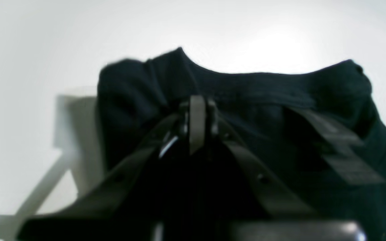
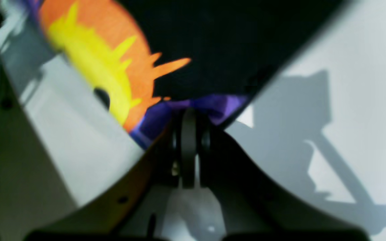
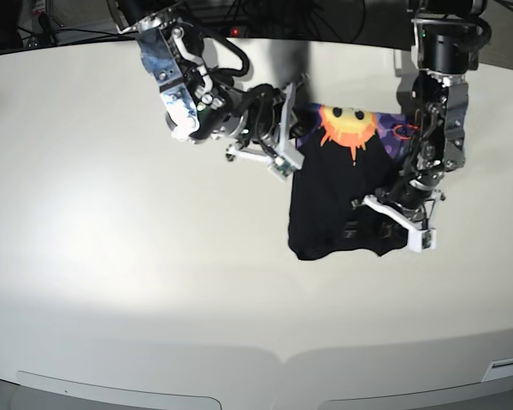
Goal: Fold the T-shirt properly
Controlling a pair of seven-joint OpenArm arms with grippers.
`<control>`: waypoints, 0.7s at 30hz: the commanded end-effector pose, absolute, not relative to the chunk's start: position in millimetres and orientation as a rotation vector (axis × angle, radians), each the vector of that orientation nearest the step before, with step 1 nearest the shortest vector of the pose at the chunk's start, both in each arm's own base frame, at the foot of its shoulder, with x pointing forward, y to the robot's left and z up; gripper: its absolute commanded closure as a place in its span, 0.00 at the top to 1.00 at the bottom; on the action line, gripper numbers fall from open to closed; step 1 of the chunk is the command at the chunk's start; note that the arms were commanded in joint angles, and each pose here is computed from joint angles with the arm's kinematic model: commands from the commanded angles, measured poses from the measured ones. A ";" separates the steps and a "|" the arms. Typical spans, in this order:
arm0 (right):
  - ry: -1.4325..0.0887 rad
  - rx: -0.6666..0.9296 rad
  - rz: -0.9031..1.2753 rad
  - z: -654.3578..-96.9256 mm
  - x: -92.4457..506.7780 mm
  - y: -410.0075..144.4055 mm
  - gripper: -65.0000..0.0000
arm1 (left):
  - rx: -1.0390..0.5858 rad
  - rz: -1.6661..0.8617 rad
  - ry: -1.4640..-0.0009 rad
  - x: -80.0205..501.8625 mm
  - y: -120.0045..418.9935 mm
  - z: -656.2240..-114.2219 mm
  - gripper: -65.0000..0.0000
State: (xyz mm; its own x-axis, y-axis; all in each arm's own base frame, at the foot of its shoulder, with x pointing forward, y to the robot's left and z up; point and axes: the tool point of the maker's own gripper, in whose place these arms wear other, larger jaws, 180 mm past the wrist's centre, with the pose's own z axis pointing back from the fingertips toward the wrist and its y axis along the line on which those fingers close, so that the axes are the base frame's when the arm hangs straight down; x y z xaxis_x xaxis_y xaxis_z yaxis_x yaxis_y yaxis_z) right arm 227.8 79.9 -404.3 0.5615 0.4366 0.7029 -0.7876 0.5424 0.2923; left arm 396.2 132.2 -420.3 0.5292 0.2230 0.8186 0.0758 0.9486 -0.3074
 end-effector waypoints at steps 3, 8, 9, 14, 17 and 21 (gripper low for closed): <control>-0.652 0.659 0.790 -392.9 235.3 84.4 0.00 | -0.311 0.040 -1.071 415.0 130.5 -398.7 0.00; -0.669 0.580 0.826 -392.6 241.7 75.6 0.00 | -0.274 0.001 -1.093 420.5 148.1 -376.3 0.00; -0.679 0.567 0.829 -389.2 244.3 73.5 0.00 | -0.270 -0.009 -1.104 420.7 151.8 -367.4 0.00; -0.761 0.540 0.794 -356.3 261.5 58.1 0.00 | -0.272 -0.075 -1.140 405.0 167.7 -322.0 0.00; -0.773 0.522 0.769 -338.9 265.7 37.5 0.00 | -0.238 -0.149 -1.135 378.5 169.3 -307.3 0.00; -0.754 0.485 0.729 -326.6 257.9 2.0 0.00 | -0.195 -0.185 -1.106 332.2 170.7 -307.1 0.00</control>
